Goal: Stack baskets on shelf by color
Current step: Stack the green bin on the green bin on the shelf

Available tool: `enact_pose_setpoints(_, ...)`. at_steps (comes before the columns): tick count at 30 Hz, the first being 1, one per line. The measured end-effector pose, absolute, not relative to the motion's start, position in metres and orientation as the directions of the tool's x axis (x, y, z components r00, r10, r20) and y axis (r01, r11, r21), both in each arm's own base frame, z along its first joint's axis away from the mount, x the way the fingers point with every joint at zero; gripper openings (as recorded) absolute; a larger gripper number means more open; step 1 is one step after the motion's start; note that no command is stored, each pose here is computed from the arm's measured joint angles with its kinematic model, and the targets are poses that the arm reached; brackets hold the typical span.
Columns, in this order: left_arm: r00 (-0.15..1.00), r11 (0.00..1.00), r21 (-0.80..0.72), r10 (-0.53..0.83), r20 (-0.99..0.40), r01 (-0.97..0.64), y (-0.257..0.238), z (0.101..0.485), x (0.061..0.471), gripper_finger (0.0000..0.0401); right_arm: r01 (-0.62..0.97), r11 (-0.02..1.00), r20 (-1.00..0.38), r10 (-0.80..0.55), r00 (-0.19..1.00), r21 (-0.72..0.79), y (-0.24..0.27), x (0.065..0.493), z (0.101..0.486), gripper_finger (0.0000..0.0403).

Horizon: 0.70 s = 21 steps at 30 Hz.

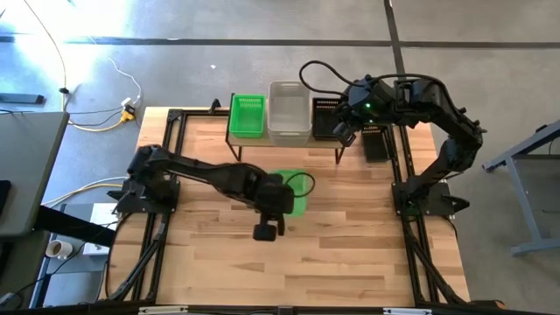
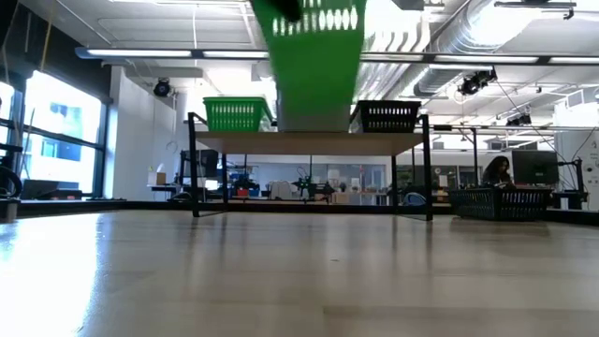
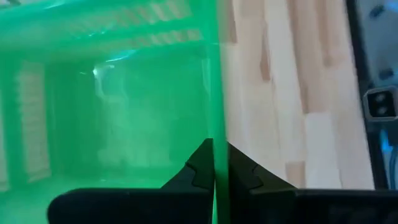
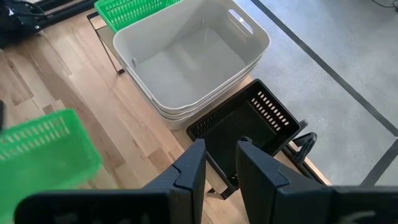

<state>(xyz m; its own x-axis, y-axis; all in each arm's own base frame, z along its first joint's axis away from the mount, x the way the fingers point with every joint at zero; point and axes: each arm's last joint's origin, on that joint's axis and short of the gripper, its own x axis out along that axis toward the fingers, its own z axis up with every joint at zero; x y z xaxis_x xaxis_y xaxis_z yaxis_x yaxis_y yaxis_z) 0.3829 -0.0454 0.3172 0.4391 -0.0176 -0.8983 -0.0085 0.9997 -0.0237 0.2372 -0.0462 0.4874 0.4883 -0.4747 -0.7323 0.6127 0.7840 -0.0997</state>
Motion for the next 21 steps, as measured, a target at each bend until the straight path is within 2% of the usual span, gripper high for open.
enact_pose_setpoints(9, 0.532, 0.997, 0.062, 0.078, -0.843, -0.048, -0.036, 0.377, 0.330, 0.0000, 0.641, 0.765, -0.733, -0.474, 0.488, -0.068, -0.046, 0.237, 0.487, 0.0076)
enact_pose_setpoints(21, 0.548, 0.961, 0.233, 0.277, -0.789, -0.151, -0.010, 0.417, 0.275, 0.0000, 0.660, 0.750, -0.733, -0.474, 0.489, -0.044, -0.046, 0.237, 0.487, 0.0076)
